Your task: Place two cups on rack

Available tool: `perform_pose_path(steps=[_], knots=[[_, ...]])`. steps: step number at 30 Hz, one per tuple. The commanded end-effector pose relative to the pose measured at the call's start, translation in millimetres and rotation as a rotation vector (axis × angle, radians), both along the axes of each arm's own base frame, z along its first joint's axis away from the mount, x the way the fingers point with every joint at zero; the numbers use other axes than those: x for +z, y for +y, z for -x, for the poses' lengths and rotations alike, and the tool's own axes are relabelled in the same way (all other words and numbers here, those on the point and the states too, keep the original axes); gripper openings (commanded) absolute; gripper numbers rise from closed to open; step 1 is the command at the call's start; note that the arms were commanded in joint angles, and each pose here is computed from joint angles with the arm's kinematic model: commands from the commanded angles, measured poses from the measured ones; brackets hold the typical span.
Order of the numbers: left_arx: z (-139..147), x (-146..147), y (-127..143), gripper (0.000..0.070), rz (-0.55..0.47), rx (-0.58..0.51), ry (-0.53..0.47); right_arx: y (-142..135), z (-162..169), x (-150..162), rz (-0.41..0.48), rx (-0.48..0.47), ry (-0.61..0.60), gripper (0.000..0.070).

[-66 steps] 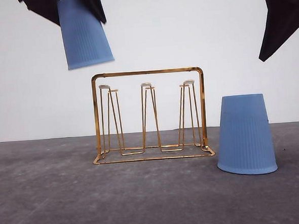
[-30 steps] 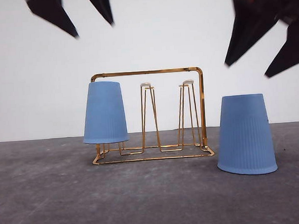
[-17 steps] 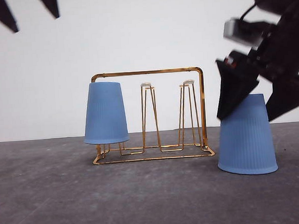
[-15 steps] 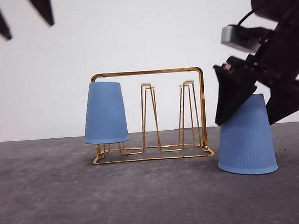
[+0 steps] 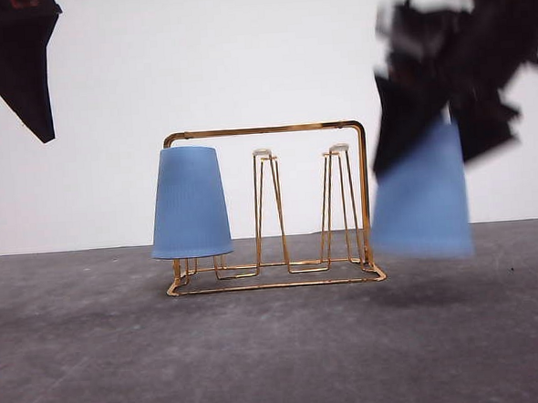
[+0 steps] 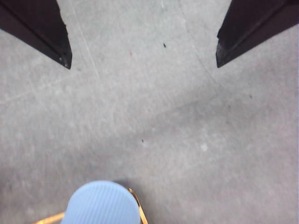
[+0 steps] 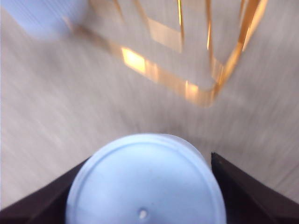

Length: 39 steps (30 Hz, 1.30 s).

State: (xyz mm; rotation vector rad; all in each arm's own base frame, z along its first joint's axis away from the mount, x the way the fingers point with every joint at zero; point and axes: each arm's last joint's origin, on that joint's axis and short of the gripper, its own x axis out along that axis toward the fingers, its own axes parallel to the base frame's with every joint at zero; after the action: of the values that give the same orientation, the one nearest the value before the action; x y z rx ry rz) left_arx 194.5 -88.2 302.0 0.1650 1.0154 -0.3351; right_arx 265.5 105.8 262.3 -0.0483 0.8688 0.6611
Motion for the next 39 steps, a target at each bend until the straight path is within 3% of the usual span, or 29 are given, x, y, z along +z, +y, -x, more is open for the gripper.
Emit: perform_pose_path(steps=[1,6,10,16,23,25,28,29,34,39], knots=[[-2.3,5.0,-2.2,0.0585,0.015,-0.001,-0.022,1.6,0.1,31.2,-0.026,0.019,-0.090,0.0373],[-3.9,6.1,-2.9,0.0585,0.023,-0.002,-0.042,3.3,3.7,82.8,-0.060,0.039,-0.219,0.0374],[-4.5,6.6,-3.2,0.0585,0.027,-0.002,-0.049,8.2,-0.7,95.0,-0.073,0.053,-0.271,0.0374],[-4.7,6.7,-3.3,0.0585,0.028,-0.002,-0.051,20.1,-22.7,75.4,-0.044,0.042,-0.253,0.0375],[-4.9,6.9,-3.4,0.0585,0.029,-0.002,-0.055,35.2,-60.5,29.9,-0.020,0.033,-0.179,0.0381],[-4.9,6.9,-3.4,0.0585,0.029,-0.002,-0.055,38.2,-68.5,15.2,0.001,0.027,-0.146,0.0423],[-4.9,6.9,-3.4,0.0585,0.029,-0.002,-0.055,41.2,-76.3,-0.6,0.016,0.025,-0.110,0.0580],[-4.9,6.9,-3.4,0.0585,0.029,-0.002,-0.055,41.6,-77.4,-3.3,0.020,0.025,-0.103,0.0603],[-5.0,6.9,-3.4,0.0585,0.029,-0.002,-0.055,43.1,-79.8,-4.1,0.004,0.024,-0.113,0.0621],[-6.4,7.5,-2.3,0.0585,0.029,-0.001,-0.067,36.4,-69.4,21.1,-0.022,0.006,-0.169,0.0624]])
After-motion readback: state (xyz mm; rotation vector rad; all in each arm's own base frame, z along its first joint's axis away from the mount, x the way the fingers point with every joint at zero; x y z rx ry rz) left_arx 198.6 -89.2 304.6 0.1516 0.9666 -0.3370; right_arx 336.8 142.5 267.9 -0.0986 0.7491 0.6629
